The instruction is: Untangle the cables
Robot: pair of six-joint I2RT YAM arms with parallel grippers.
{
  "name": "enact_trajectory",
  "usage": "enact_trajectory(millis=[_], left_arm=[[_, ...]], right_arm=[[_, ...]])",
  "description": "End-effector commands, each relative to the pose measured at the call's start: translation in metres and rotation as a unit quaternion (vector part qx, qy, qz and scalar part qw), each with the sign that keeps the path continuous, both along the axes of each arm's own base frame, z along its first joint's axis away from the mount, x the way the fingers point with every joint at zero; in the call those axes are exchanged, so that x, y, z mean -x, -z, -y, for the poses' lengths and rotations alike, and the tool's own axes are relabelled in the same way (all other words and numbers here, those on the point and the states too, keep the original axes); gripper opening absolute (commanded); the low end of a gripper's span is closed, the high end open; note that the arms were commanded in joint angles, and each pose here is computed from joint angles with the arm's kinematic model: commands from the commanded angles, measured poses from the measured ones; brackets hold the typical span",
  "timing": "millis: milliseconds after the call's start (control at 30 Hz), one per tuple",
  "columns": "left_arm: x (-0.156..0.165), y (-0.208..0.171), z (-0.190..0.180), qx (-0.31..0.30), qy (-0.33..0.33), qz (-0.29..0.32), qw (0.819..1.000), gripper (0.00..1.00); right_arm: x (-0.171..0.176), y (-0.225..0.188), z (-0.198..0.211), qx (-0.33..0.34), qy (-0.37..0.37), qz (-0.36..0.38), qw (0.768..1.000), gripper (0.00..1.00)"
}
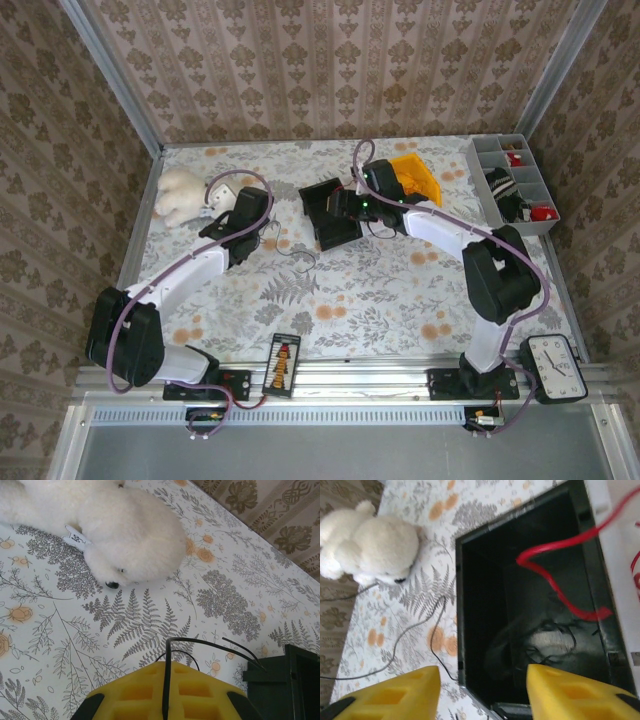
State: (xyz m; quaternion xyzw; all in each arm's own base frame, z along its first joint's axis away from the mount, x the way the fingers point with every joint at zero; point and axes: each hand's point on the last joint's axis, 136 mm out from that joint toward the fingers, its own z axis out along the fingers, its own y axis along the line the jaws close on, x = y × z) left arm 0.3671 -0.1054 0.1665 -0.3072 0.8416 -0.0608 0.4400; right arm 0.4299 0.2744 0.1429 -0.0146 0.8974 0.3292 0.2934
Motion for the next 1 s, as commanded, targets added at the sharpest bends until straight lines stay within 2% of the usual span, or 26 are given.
enact_trajectory(millis=[0, 233, 367, 500, 600, 700, 800, 967], left_arm=[[0.005, 0.011, 0.001, 0.005, -0.002, -0.017, 1.0, 0.0], [0.002, 0.021, 0.014, 0.009, 0.018, -0.033, 0.999, 0.0], [-0.003, 0.03, 0.029, -0.001, 0.074, -0.059, 0.996, 0.0], [-0.001, 0.058, 0.049, -0.004, 0.175, -0.137, 0.975, 0.0], [0.005, 0.08, 0.051, -0.016, 0.2, -0.196, 0.96, 0.0], [0.004, 0.095, 0.057, -0.016, 0.214, -0.215, 0.953, 0.08], [-0.002, 0.102, 0.063, -0.021, 0.22, -0.215, 0.951, 0.35], [-0.01, 0.115, 0.067, -0.039, 0.222, -0.225, 0.948, 0.41]], right_arm=[[0.007, -0.012, -0.008, -0.009, -0.02, 0.004, 1.0, 0.52], [0.015, -0.02, 0.011, 0.019, 0.003, 0.033, 0.999, 0.53], [0.027, -0.006, 0.014, 0.055, -0.012, 0.022, 0.998, 0.53], [0.036, 0.003, 0.024, 0.069, -0.002, 0.023, 0.997, 0.53], [0.039, 0.003, 0.028, 0.078, -0.001, 0.026, 0.997, 0.52], [0.039, 0.003, 0.028, 0.078, -0.001, 0.028, 0.997, 0.52], [0.039, 0.003, 0.027, 0.074, -0.003, 0.028, 0.997, 0.51], [0.041, 0.005, 0.028, 0.075, -0.004, 0.026, 0.997, 0.5]])
